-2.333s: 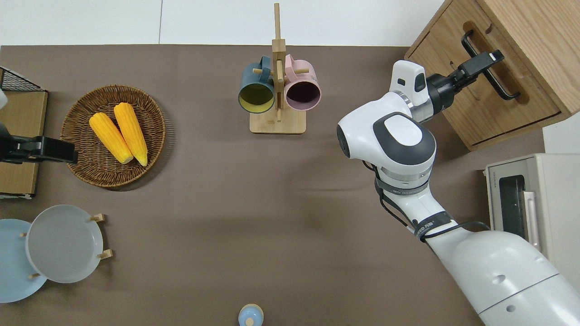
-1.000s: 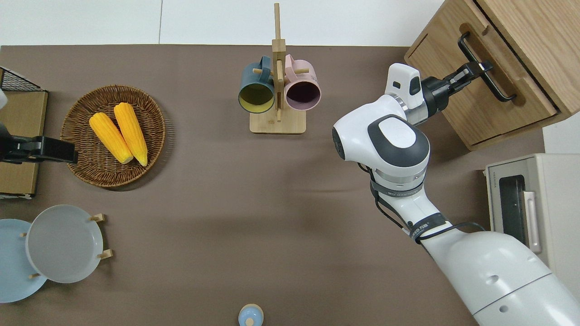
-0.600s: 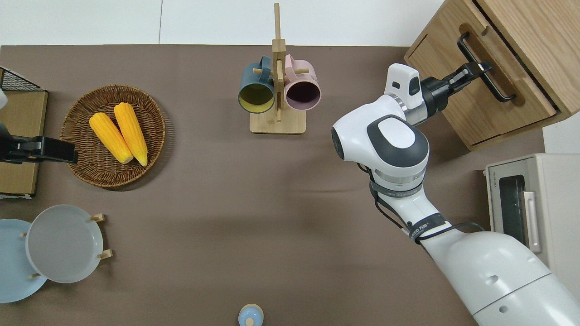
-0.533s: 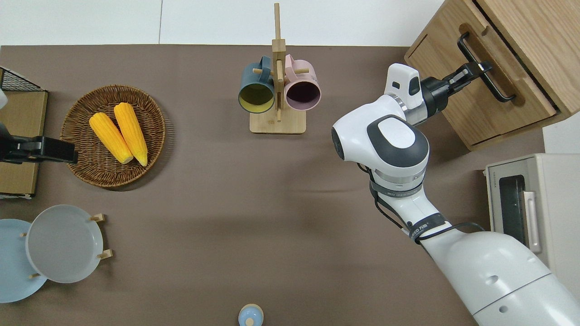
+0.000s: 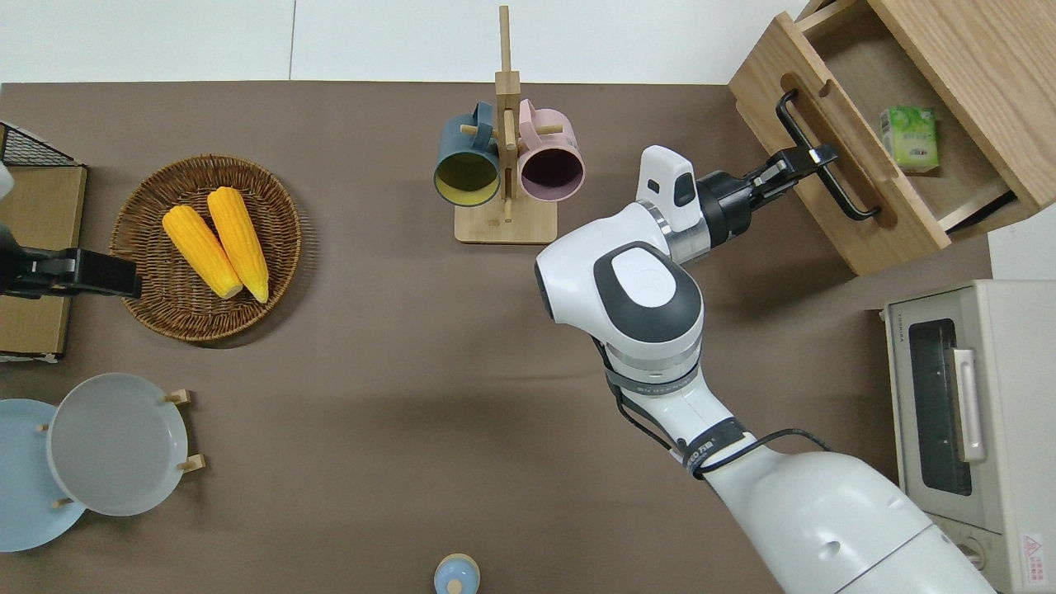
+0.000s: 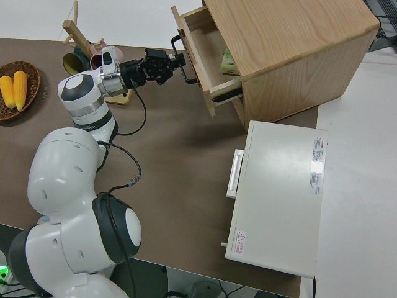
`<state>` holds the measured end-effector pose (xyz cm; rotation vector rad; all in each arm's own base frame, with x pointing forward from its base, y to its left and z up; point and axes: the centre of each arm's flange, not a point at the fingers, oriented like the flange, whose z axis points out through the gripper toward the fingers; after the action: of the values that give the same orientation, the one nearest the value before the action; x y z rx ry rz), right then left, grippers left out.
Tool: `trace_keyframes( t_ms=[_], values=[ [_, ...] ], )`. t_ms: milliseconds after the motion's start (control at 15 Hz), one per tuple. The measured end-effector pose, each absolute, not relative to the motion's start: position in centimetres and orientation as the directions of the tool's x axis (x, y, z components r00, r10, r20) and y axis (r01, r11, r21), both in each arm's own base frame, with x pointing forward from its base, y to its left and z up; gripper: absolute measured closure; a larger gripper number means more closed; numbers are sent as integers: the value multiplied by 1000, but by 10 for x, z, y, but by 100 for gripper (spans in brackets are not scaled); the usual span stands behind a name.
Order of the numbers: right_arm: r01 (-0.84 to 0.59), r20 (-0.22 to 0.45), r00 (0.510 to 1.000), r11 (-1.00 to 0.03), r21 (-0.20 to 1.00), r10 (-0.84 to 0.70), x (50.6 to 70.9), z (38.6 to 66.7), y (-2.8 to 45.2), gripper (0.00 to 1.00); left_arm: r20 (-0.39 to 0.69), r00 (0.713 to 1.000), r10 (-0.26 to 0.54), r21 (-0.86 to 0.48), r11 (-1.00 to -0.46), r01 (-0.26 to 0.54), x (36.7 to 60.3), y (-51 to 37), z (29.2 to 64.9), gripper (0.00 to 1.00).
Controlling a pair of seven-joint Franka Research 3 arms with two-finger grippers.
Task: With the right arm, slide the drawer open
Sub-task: 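Pull the handle toward the robot with the right gripper, sliding the drawer out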
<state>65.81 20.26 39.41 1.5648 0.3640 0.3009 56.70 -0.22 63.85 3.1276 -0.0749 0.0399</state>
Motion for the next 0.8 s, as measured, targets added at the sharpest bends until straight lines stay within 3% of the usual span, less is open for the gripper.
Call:
trace_keyframes(
  t_ms=[800],
  values=[
    [53,-44,909,-12,999,415,626,393,261,82,26,999,-48,12,-999,-48,567,-2,639,0]
  ],
)
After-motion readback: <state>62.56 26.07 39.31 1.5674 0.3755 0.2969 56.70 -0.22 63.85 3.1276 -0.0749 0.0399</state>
